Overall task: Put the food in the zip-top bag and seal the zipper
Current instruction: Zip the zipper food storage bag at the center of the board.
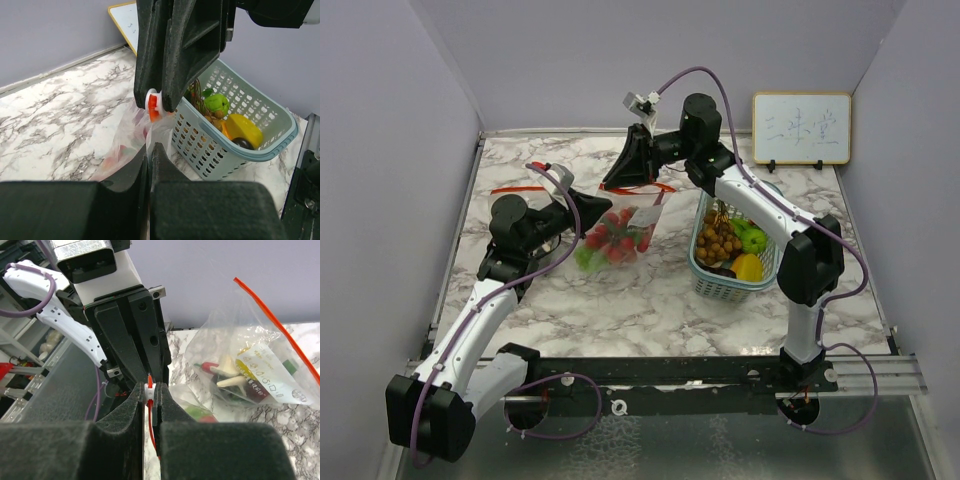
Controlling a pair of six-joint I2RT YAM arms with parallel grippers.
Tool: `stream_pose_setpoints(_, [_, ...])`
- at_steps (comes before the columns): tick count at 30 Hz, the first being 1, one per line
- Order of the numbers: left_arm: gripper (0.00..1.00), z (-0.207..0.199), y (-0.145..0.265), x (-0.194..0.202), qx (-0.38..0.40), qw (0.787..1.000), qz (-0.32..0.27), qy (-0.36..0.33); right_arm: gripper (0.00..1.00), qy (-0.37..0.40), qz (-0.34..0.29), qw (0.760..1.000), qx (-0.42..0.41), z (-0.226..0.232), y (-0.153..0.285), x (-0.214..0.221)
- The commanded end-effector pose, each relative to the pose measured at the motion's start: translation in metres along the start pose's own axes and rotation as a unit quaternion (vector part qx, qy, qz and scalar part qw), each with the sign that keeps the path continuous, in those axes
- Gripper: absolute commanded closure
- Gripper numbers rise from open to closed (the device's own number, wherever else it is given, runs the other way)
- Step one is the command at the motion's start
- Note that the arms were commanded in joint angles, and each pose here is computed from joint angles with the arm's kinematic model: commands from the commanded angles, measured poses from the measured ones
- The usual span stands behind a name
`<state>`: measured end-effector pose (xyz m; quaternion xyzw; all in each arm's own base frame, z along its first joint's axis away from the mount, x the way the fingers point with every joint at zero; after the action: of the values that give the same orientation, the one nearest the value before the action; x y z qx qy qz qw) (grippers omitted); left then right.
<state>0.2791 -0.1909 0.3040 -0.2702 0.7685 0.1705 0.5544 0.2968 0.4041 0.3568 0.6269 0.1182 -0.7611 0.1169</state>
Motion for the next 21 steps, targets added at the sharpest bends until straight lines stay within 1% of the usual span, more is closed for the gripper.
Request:
stream_pose_setpoints(1, [1.0,-0.016,0.002,-0.027,0.024,0.998,-0.039,-0.039,0.98,-0.018,0.011,1.0,0.012,-0.006,-0.001,0.009])
stream_pose_setpoints(9, [1.0,-0.019,0.007,-0.035,0.018,0.997,-0.044,-0.054,0.98,-0.038,0.021,0.998,0.038,-0.015,0.022,0.019])
stream_pose_setpoints(14, [1.0,-0.014,0.005,-0.035,0.01,0.997,-0.044,-0.057,0.98,-0.034,0.025,0.999,0.01,-0.004,0.023,0.016])
stream_pose_setpoints(16, [0.99,-0.013,0.002,-0.038,0.01,0.997,-0.049,-0.06,0.98,-0.035,0.027,0.999,0.012,-0.002,0.024,0.017])
stream_pose_setpoints(17, [0.98,-0.013,0.0,-0.04,0.012,0.997,-0.053,-0.061,0.98,-0.034,0.027,0.999,0.014,-0.002,0.024,0.018])
stream_pose_setpoints(18, [0.93,-0.012,-0.002,-0.043,0.013,0.997,-0.055,-0.061,0.98,-0.034,0.028,0.999,0.014,-0.002,0.024,0.019])
stream_pose_setpoints(20, [0.78,-0.013,-0.004,-0.047,0.016,0.996,-0.06,-0.06,0.98,-0.038,0.028,0.999,0.015,-0.002,0.024,0.019])
stream_pose_setpoints(21, [0.74,-0.014,-0.005,-0.047,0.018,0.996,-0.06,-0.059,0.98,-0.04,0.027,0.999,0.015,-0.003,0.024,0.018])
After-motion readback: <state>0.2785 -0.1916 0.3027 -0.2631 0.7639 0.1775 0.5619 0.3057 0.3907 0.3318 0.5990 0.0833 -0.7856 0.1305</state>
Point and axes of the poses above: each gripper's point midway between its finger pads, its own y axis back along the fingers, its own z axis along the line the jaws close on, x = y × z, the point moved 1 cm from there along y, back along the fingers, and after that the axes turned 7 degrees about y, right-handed, at the moved point
